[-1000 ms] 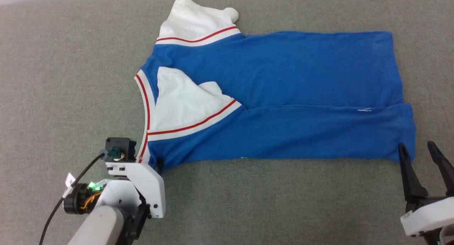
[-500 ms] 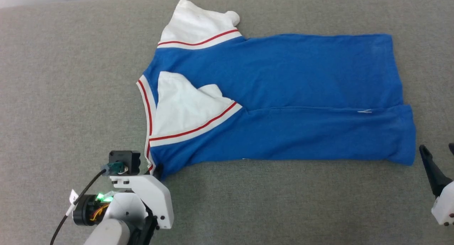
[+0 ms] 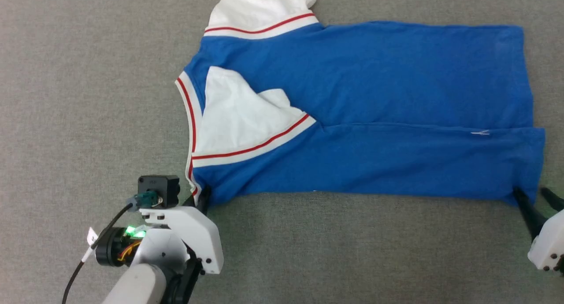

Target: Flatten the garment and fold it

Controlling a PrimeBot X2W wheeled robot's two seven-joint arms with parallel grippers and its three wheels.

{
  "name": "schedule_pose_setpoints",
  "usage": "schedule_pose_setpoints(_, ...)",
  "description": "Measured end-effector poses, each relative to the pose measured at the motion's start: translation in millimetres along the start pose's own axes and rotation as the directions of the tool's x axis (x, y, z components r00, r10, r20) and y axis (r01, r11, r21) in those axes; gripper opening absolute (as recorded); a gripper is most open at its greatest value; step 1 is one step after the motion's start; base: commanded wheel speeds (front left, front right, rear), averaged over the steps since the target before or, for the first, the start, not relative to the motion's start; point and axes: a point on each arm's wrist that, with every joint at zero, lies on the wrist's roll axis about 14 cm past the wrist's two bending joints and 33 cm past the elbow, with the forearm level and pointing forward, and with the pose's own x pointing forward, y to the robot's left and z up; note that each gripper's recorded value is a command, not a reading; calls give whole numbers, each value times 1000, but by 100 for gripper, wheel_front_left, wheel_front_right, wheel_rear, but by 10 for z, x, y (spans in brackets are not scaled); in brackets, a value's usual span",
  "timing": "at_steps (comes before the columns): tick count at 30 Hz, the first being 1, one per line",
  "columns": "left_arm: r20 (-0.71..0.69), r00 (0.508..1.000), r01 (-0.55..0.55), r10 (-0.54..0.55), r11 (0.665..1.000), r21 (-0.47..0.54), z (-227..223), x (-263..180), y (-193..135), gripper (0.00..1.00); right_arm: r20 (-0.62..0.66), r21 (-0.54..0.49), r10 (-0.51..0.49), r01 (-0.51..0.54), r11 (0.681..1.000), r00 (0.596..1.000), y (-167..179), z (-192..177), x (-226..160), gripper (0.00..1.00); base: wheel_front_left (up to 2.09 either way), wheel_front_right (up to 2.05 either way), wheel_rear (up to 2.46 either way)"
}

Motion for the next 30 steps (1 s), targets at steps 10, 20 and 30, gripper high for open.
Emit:
schedule_pose_setpoints(10, 86, 996, -11, 18, 997, -82, 193, -34, 21, 0, 59, 21, 20, -21, 1000, 998, 64, 220, -14, 0, 0, 0, 0)
schedule_pose_setpoints(20, 257, 966, 43, 28, 963, -265, 505, -573, 2, 0, 220, 29, -13, 6, 1000, 975, -53, 633, -500, 0, 0, 0, 0)
schedule_pose_setpoints(30, 161, 987, 51, 7, 935, -350, 56, -937, -97, 0, 154, 78, -67, 55, 995, 986, -214, 345, -878, 0, 0, 0, 0)
